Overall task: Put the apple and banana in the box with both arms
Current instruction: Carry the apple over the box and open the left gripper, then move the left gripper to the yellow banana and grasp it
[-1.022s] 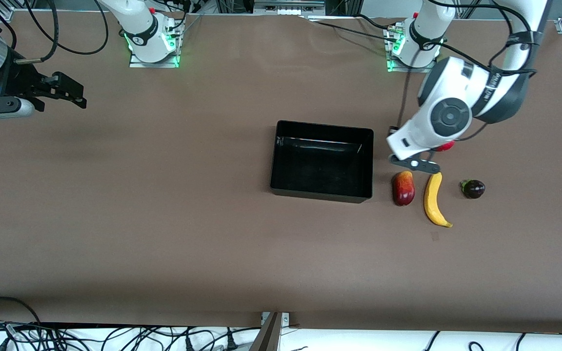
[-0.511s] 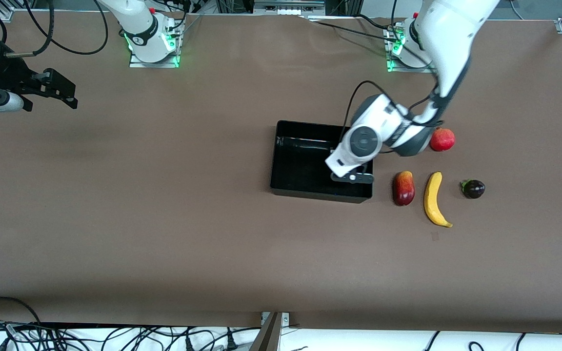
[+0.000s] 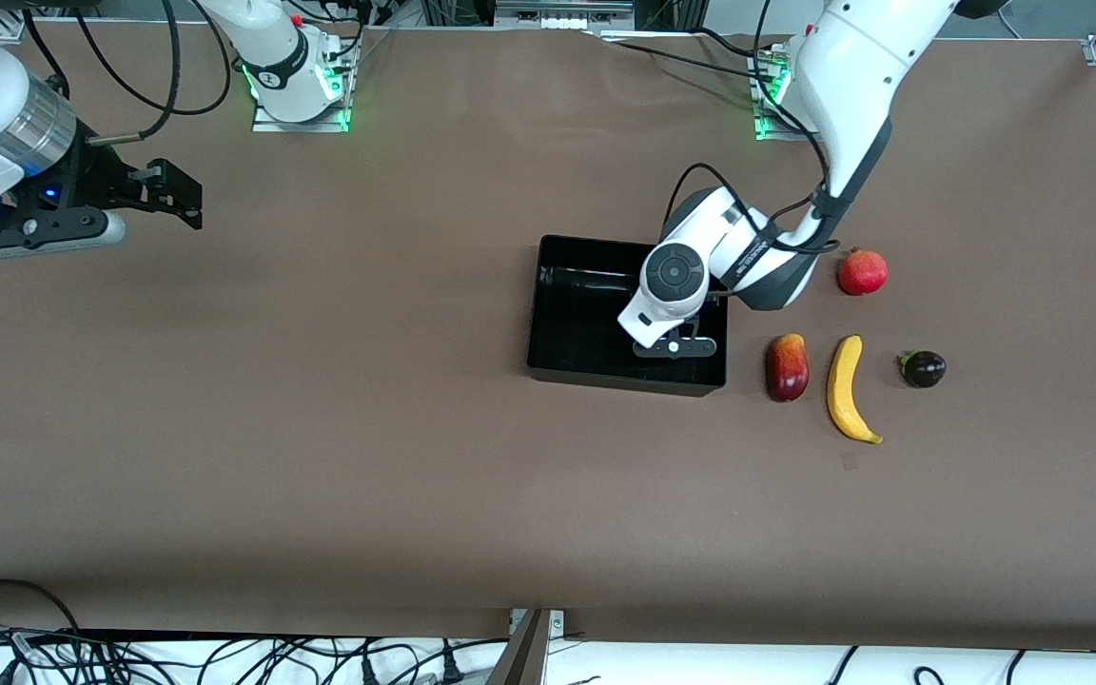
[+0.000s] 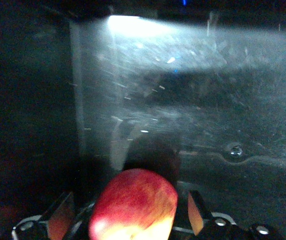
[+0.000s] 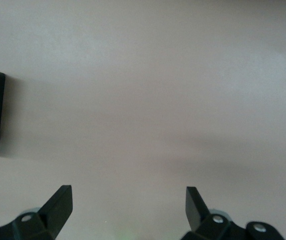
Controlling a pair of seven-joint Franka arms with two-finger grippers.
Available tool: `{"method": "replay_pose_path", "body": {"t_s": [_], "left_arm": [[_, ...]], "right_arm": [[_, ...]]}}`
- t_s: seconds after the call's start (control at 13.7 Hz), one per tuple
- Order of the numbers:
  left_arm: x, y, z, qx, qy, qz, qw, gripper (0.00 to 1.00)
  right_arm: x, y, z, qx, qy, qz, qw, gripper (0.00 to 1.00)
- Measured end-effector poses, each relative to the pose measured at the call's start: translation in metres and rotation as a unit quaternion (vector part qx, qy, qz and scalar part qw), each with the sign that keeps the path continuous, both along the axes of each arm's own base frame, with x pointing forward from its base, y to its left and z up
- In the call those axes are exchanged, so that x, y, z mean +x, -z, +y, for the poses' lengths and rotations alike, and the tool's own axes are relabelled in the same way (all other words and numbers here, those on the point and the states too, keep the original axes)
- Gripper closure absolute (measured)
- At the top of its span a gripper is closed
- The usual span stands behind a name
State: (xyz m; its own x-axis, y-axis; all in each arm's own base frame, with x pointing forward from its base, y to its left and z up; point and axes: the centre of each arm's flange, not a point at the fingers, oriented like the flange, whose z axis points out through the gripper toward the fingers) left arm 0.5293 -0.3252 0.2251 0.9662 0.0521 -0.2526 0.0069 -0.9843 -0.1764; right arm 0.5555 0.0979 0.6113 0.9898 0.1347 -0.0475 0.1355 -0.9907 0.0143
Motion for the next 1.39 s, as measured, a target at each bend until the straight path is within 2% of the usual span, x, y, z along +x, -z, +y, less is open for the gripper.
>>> {"method": "replay_pose_path", "body": {"t_s": [0.22, 0.44, 0.66, 0.88, 1.17, 1.39], "left_arm": [[0.033, -0.079, 0.045, 0.025, -0.022, 0.004, 0.999, 0.0], [0.078, -0.111, 0.138, -0.003, 0.01, 0.017, 1.0, 0.0], [0.113, -0.083, 0.239, -0.056, 0.049, 0.011, 0.997, 0.0], [0.125, -0.038, 0.272, -0.088, 0.08, 0.002, 0.993, 0.0], [0.128, 0.006, 0.279, -0.078, 0.123, -0.027, 0.989, 0.0], [0.126, 0.023, 0.301, -0.069, 0.132, -0.03, 0.988, 0.0]], "right_arm": [[0.002, 0.0, -0.015, -0.001, 0.014, 0.001, 1.0, 0.0], [0.004, 0.0, -0.029, -0.001, 0.024, 0.002, 1.0, 0.0], [0.004, -0.001, -0.029, -0.001, 0.025, -0.001, 1.0, 0.0], [0.004, -0.004, -0.028, 0.001, 0.025, -0.003, 1.0, 0.0], [0.004, -0.004, -0.028, 0.003, 0.025, -0.003, 1.0, 0.0], [0.004, -0.004, -0.028, 0.003, 0.025, -0.004, 1.0, 0.0]]}}
